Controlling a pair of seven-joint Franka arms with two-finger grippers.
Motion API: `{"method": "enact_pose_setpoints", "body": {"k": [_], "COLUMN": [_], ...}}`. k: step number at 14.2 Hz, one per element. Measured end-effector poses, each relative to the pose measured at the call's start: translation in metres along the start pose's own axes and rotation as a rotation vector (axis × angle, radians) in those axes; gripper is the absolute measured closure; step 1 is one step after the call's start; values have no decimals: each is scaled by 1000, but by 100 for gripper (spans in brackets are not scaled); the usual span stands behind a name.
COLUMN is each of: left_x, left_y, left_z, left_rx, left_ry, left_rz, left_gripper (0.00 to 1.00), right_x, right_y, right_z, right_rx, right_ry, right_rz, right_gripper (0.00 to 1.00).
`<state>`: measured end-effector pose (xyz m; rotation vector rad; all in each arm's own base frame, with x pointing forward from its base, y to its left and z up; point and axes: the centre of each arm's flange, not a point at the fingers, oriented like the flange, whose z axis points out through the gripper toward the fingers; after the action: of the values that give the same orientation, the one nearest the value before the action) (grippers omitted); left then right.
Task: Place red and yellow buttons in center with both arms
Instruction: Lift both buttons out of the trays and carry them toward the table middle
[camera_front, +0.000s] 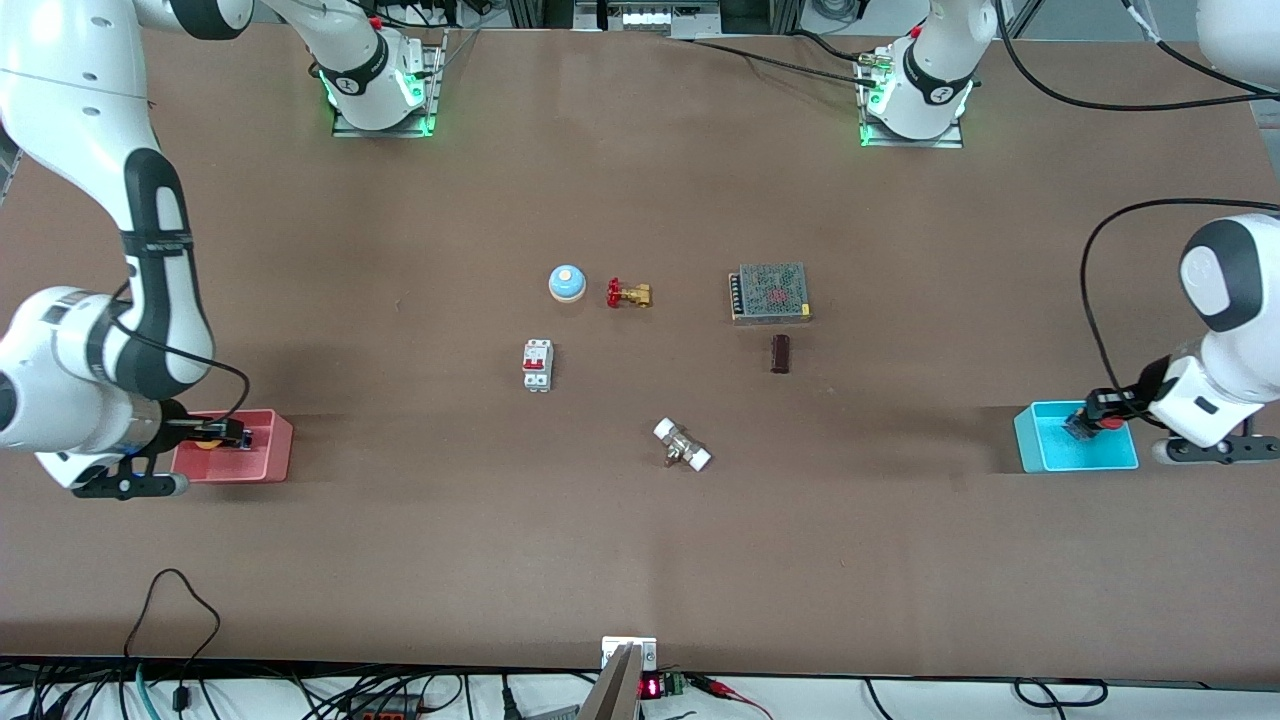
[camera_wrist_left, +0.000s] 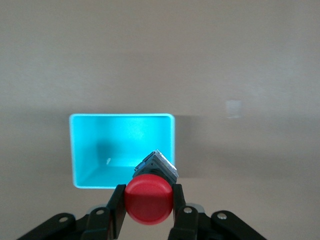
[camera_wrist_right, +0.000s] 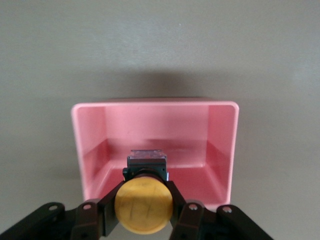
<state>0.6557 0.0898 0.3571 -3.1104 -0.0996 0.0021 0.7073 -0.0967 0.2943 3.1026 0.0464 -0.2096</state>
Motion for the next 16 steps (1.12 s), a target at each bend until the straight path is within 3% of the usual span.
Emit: {"method": "enact_pose_setpoints", "body": {"k": [2,6,9,16], "left_x": [-1,-10,-18,-38], "left_y": [44,124,176,271], "left_z": [5,24,39,79], "left_rx": [-2,3,12,18], "left_ry": [-13,-48,-69,-55], "left_rz": [-22,-53,-90,-176], "left_gripper": [59,59,59,59], "right_x": [-6,-12,-5,-5], "right_y": [4,-9,-79,-232], "right_z": [-36,-79,-81,-51], "right_rx": [9,38,71,38], "right_ry": [-22,5,9,-15], "right_rz": [4,-11,-46,-186], "right_gripper": [64,64,64,64]}}
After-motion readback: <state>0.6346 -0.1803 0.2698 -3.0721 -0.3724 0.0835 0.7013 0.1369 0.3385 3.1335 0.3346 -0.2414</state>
